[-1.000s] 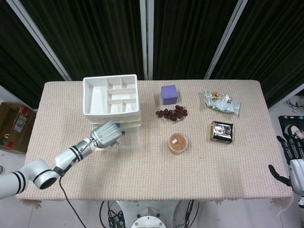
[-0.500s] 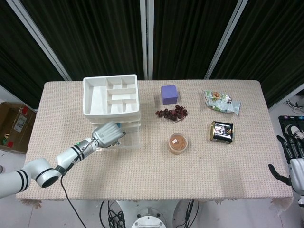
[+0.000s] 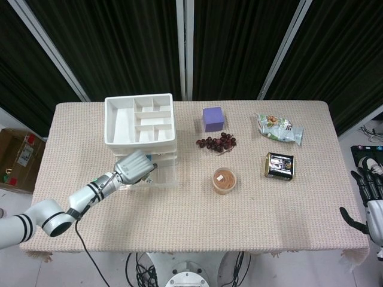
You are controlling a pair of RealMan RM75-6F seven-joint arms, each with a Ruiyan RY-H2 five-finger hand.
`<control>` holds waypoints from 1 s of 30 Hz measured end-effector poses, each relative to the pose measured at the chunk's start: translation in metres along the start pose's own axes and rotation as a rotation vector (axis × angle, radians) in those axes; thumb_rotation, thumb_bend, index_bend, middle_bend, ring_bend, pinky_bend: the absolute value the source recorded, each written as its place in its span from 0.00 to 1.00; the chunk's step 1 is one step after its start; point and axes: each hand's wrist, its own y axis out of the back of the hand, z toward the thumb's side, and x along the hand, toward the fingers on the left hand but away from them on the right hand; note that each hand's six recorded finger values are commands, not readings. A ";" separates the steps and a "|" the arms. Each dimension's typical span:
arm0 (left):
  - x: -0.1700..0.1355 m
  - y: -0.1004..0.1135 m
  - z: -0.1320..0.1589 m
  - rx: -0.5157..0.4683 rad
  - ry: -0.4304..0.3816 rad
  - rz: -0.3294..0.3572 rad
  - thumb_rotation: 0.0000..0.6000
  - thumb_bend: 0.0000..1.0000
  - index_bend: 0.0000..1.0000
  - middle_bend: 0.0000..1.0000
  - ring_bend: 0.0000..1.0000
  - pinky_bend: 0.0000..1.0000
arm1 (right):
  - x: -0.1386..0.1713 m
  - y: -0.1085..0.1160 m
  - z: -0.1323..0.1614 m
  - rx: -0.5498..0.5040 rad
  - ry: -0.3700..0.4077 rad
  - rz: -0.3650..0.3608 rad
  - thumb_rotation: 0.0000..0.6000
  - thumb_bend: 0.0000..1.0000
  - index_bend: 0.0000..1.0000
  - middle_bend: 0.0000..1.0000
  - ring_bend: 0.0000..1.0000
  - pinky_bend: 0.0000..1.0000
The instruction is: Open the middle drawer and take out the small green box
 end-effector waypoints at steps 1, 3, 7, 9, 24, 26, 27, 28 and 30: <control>-0.003 0.004 -0.002 -0.001 0.007 0.018 1.00 0.43 0.51 0.81 0.92 1.00 | 0.000 0.000 0.000 -0.001 0.001 -0.001 1.00 0.21 0.00 0.02 0.00 0.00; -0.010 0.014 -0.005 -0.007 0.025 0.067 1.00 0.43 0.50 0.81 0.93 1.00 | 0.001 0.000 0.000 -0.003 0.003 -0.003 1.00 0.21 0.00 0.02 0.00 0.00; -0.028 0.035 -0.002 -0.016 0.037 0.175 1.00 0.42 0.49 0.81 0.93 1.00 | 0.002 -0.001 -0.001 -0.009 0.007 -0.003 1.00 0.21 0.00 0.02 0.00 0.00; -0.036 0.045 0.009 -0.017 0.015 0.229 1.00 0.42 0.49 0.81 0.93 1.00 | 0.002 -0.002 -0.001 -0.011 0.011 -0.002 1.00 0.21 0.00 0.02 0.00 0.00; -0.014 0.034 0.118 0.093 -0.223 0.251 1.00 0.37 0.43 0.80 0.92 1.00 | 0.007 -0.002 -0.007 -0.029 0.011 -0.006 1.00 0.21 0.00 0.02 0.00 0.00; -0.008 0.028 0.126 0.111 -0.230 0.229 1.00 0.34 0.40 0.80 0.92 1.00 | 0.008 -0.004 -0.009 -0.033 0.007 -0.003 1.00 0.21 0.00 0.02 0.00 0.00; -0.006 0.026 0.127 0.119 -0.230 0.221 1.00 0.31 0.37 0.79 0.92 1.00 | 0.008 -0.004 -0.010 -0.035 0.005 -0.002 1.00 0.21 0.00 0.02 0.00 0.00; -0.003 0.024 0.129 0.125 -0.229 0.214 1.00 0.28 0.34 0.78 0.91 1.00 | 0.008 -0.005 -0.010 -0.036 0.005 -0.002 1.00 0.21 0.00 0.02 0.00 0.00; 0.000 0.020 0.130 0.132 -0.221 0.198 1.00 0.21 0.27 0.74 0.88 1.00 | 0.009 -0.004 -0.011 -0.038 0.004 -0.005 1.00 0.21 0.00 0.02 0.00 0.00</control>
